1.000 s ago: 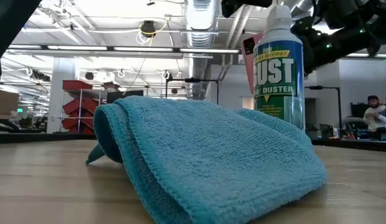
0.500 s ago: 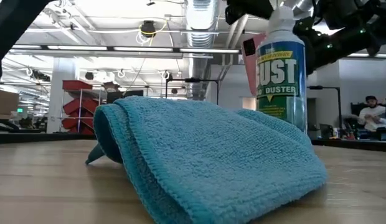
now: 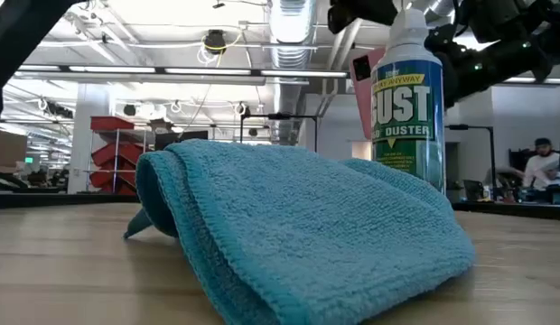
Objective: Apply microfiber cloth
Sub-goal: Spray the back of the cellphone with the spray bottle
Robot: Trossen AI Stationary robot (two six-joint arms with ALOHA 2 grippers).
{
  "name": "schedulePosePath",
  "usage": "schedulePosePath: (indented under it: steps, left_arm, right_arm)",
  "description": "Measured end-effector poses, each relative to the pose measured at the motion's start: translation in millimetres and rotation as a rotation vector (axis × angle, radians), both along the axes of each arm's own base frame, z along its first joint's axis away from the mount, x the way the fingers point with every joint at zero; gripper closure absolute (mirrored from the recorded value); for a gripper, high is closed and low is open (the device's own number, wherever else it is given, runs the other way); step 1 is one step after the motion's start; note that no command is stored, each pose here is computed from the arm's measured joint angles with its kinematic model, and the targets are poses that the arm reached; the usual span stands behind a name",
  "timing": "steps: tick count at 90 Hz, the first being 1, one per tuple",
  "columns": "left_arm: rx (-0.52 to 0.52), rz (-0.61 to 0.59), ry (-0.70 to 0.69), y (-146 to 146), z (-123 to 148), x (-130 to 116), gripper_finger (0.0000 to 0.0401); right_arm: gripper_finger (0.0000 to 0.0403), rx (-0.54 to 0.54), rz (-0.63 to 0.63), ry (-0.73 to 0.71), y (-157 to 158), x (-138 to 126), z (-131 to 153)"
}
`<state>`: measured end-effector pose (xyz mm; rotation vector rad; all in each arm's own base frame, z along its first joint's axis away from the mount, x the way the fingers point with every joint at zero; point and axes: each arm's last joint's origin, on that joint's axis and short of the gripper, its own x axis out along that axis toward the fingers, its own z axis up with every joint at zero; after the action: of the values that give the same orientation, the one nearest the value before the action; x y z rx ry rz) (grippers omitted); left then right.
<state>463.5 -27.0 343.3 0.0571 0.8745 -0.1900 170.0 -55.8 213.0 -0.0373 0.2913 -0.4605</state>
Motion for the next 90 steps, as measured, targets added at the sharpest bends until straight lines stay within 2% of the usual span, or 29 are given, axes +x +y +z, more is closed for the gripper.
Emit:
schedulePosePath:
  steps: [90]
  left_arm:
    - [0.000,0.008,0.000,10,-6,5,0.0401]
  right_arm:
    - [0.0393,0.003,0.000,0.009,0,0,-1]
